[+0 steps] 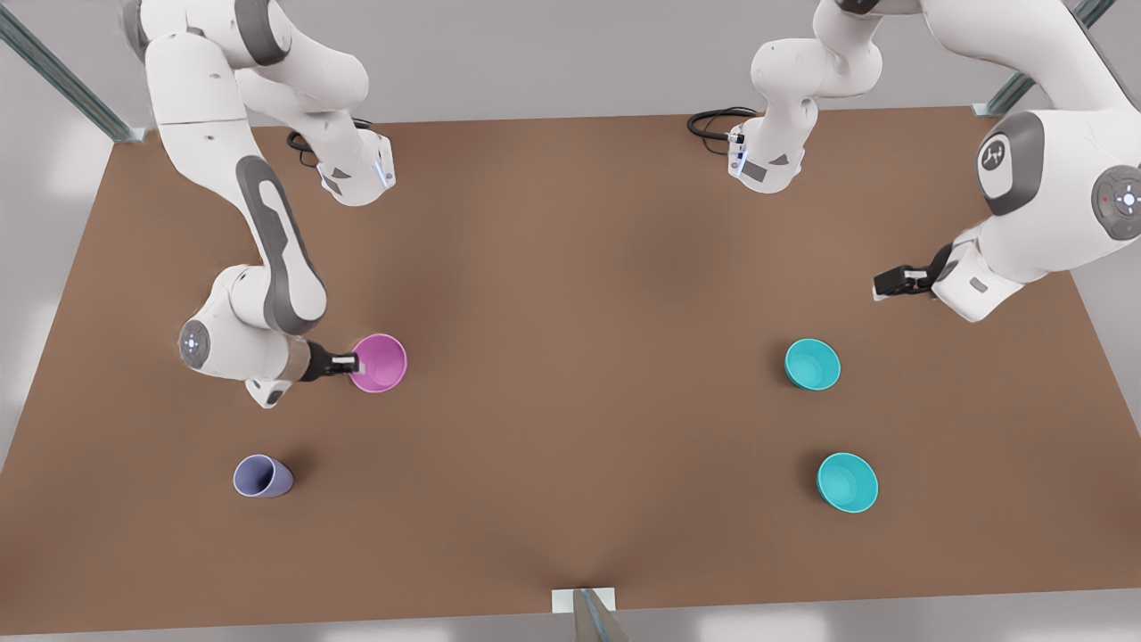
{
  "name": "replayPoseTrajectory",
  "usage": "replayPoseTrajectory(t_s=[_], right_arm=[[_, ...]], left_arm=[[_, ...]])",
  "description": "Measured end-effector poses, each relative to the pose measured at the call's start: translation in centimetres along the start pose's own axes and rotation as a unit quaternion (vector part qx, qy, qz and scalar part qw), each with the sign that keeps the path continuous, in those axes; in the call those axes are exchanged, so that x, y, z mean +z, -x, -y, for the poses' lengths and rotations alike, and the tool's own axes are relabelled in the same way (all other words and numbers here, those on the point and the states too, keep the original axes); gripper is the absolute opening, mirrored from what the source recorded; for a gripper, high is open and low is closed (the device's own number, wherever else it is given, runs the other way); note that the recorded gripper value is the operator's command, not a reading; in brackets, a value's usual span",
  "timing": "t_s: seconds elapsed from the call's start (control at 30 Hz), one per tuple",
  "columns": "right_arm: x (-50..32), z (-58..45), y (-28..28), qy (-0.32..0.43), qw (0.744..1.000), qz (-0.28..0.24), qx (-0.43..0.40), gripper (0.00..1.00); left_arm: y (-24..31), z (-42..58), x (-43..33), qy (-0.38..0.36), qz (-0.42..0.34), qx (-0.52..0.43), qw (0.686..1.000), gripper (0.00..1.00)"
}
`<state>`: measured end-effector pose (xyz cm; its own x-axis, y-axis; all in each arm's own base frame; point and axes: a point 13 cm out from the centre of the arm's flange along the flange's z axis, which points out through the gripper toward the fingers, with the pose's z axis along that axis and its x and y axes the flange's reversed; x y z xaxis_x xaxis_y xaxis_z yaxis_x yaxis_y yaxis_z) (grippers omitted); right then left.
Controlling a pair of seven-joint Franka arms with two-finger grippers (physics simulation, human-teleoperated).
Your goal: Stack the blue bowl on the pink bowl
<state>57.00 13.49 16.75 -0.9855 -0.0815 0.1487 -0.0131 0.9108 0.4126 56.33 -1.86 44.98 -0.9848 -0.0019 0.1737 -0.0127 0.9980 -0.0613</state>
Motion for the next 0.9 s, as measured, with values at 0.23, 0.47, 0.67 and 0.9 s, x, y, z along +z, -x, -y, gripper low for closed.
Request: replayPoseTrajectory(t_s=[0.23,0.47,0.67,0.9], right_arm=[[10.1,-25.6,11.5,0.073,0.993,0.026,-0.090,0.21],[18.9,-27.3,11.1,0.058,0.998,0.029,-0.024,0.21],[19.3,-27.7,12.5,0.060,0.996,0.061,0.023,1.00],[3.5,-21.7,15.2,0.076,0.990,0.072,0.091,1.00]], left_arm=[[-0.1,-0.1,1.8,0.000,-0.020,-0.002,1.000,1.00],[2.6,-5.3,12.5,-0.005,-0.108,-0.048,0.993,1.00],[1.5,-7.3,24.9,-0.010,-0.165,-0.063,0.984,1.00],[2.1,-8.9,35.7,-0.049,-0.107,-0.069,0.991,1.00]])
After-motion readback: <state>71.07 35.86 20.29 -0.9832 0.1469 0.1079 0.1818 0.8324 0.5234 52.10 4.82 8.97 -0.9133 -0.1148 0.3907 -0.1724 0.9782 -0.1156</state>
